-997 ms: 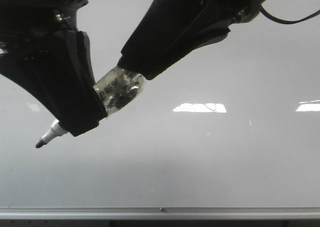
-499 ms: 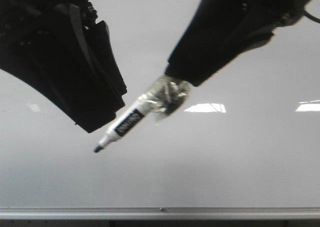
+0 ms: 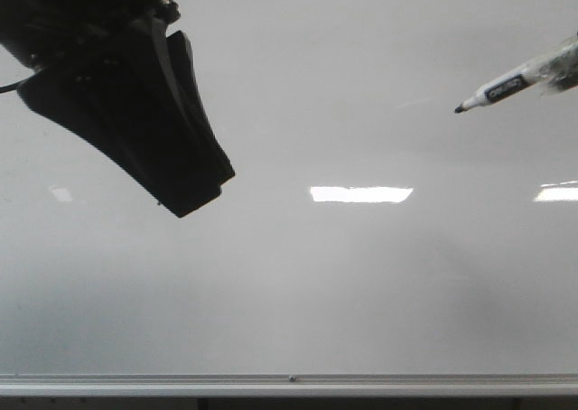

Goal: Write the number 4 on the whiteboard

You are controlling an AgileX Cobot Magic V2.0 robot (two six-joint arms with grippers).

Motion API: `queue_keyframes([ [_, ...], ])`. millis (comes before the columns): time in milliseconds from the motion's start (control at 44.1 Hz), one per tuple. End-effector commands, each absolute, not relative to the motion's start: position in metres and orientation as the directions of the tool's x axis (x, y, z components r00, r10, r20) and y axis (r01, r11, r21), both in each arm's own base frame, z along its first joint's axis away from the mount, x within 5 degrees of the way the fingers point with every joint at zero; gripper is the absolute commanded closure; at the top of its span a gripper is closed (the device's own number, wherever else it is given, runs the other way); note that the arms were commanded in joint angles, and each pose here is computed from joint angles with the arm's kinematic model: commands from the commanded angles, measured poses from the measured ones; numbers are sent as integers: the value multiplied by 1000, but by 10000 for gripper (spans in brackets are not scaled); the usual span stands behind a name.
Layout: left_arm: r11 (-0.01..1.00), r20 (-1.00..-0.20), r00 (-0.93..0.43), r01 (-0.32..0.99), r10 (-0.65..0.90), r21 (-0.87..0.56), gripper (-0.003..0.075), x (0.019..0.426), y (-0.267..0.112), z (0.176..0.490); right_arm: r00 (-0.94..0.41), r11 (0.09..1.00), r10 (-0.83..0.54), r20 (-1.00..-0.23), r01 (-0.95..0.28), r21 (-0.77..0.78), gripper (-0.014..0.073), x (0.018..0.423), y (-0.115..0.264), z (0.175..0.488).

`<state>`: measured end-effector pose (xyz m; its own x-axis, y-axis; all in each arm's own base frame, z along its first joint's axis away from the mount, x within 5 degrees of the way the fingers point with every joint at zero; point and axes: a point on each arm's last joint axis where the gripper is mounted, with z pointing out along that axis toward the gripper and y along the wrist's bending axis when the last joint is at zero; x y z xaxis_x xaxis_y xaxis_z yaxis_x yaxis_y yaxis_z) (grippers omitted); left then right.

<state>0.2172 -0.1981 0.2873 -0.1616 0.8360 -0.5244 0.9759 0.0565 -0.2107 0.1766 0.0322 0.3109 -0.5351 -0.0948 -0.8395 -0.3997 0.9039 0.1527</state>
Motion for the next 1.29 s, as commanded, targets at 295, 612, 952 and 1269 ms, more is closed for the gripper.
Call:
queue_keyframes([
  [295,55,-593,-159,980,789,-191,741,212,-201,309,-394,946,5,-919,-296,132,657,193,22,343],
  [612,55,-593,-159,980,789,-191,741,212,-201,309,-405,951,21,-914,-274,143,657,248,17,358],
  [952,55,-594,-160,980,788,-191,741,212,-201,309,-441,952,24,-897,-264,155,657,276,15,351],
  [1269,55,-594,-160,980,788,-191,741,212,-201,309,-495,946,10,-869,-276,168,657,286,17,336],
])
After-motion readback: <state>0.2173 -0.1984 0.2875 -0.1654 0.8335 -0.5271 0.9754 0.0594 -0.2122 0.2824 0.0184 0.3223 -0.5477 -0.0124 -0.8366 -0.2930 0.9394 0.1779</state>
